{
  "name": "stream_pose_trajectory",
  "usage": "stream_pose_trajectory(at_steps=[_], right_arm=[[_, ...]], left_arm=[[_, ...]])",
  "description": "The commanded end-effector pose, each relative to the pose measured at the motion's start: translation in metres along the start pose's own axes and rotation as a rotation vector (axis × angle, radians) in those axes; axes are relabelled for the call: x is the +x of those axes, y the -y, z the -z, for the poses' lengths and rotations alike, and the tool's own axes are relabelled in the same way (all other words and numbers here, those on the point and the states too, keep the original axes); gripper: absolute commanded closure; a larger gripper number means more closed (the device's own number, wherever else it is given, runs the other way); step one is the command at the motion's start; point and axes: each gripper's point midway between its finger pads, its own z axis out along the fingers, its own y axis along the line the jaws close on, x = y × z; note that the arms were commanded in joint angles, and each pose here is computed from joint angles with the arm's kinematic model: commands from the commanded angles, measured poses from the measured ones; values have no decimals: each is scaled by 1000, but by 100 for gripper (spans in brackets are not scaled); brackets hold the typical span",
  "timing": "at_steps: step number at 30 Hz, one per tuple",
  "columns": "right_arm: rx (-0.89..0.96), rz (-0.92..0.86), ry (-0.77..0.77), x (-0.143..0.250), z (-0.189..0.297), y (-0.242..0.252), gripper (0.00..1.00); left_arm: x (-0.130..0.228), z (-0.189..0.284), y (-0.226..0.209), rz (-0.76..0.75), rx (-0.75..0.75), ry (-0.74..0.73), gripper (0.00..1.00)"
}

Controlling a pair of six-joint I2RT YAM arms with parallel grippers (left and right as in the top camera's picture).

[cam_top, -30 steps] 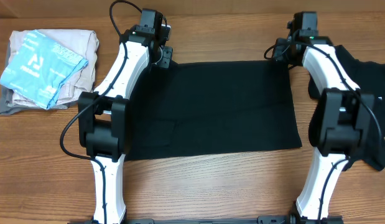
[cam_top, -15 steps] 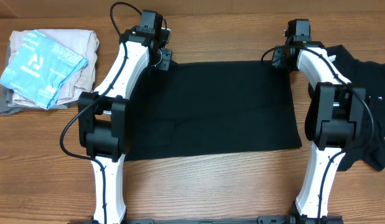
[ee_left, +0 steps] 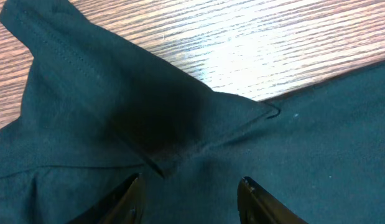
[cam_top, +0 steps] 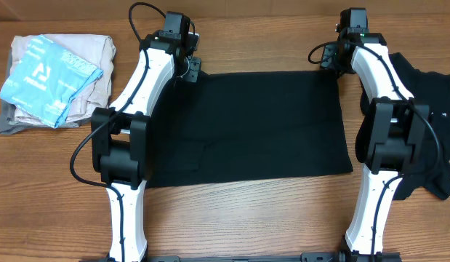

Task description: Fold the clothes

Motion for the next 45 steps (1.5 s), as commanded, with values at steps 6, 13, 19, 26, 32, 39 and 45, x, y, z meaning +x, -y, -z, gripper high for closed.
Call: stream_pose_trajectory(at_steps=[6, 13, 19, 26, 32, 39, 45], right_arm=[[10, -41, -63, 19, -7, 5, 47], [-12, -55, -52, 26, -22, 2, 47], [-12, -56, -51, 29, -26, 2, 57], [-7, -54, -74, 35, -26, 3, 79], [-7, -54, -73, 35, -26, 3, 80], [-7, -54, -76, 36, -26, 3, 80], [-7, -54, -77, 36, -26, 3, 80]], left_arm=[[-8, 9, 2, -25, -6, 27, 48], [-7, 9, 2, -25, -7, 26, 48], [-7, 9, 2, -25, -7, 26, 48], [-9, 8, 2, -25, -7, 35, 45], [-14, 7, -4, -25, -42, 54, 46], [-12, 6, -20, 137, -70, 56, 45], [-4, 6, -27, 496, -55, 33, 44]])
